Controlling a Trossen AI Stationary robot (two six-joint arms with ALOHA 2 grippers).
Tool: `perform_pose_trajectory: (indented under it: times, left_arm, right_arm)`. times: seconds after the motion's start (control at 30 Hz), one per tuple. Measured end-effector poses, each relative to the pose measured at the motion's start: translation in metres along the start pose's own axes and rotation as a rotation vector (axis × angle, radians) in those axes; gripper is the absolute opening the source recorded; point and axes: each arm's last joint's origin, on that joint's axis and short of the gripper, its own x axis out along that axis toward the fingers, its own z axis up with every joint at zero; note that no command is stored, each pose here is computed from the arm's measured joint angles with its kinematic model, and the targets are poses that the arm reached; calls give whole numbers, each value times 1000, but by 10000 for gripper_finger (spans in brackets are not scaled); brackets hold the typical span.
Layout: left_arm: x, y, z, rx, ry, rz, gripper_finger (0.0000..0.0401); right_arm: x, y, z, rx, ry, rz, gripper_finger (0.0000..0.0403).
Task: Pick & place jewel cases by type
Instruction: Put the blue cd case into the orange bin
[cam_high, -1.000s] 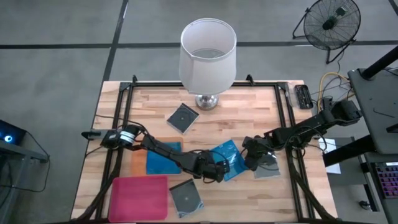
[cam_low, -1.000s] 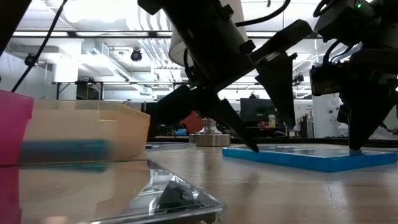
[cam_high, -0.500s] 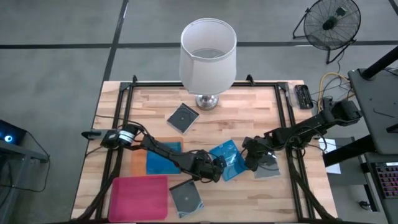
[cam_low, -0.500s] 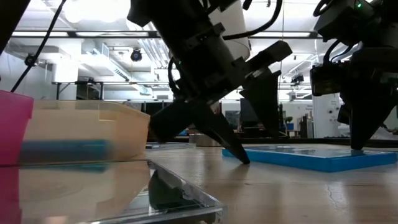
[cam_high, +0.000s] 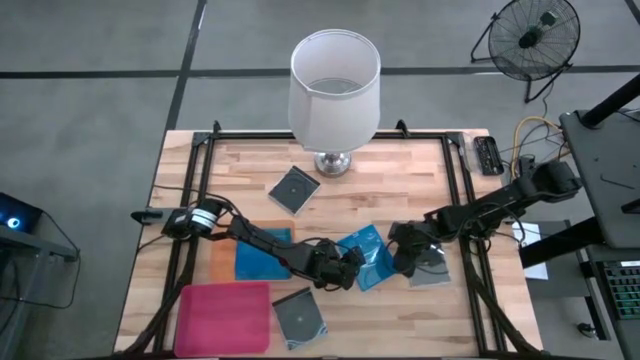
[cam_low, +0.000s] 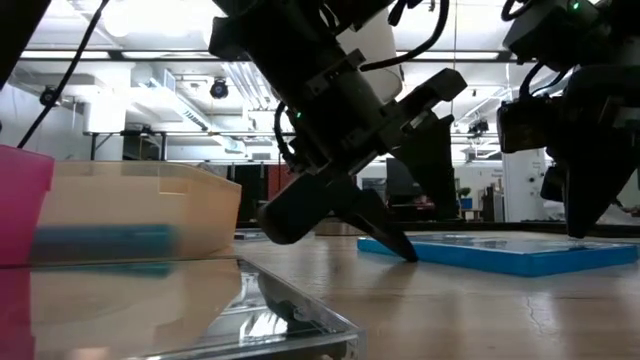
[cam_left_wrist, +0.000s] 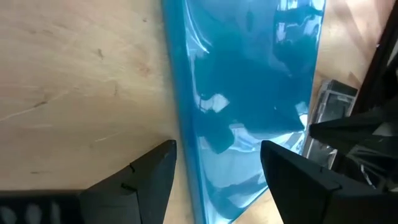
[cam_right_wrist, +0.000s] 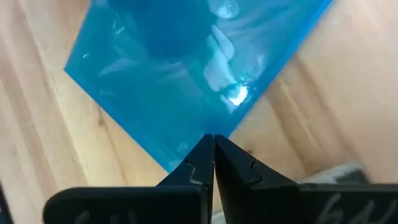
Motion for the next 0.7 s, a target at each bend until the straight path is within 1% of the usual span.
perform_pose_trajectory:
  times: [0.2,0.3,0.57,0.7]
  left_arm:
    - [1,-1,2,18,-13,-14,222]
    - [1,-2,2,25,-15,-20,222]
    - [2,-2,2,36,-23,-31,222]
    - [2,-3,2,45,-34,-42,222]
  right_arm:
    - [16,3,3,-2,43,50,8]
    - [21,5,5,15,37,67,8]
    - [9,8,8,14,-33,75,8]
    - [9,8,8,25,-27,78,8]
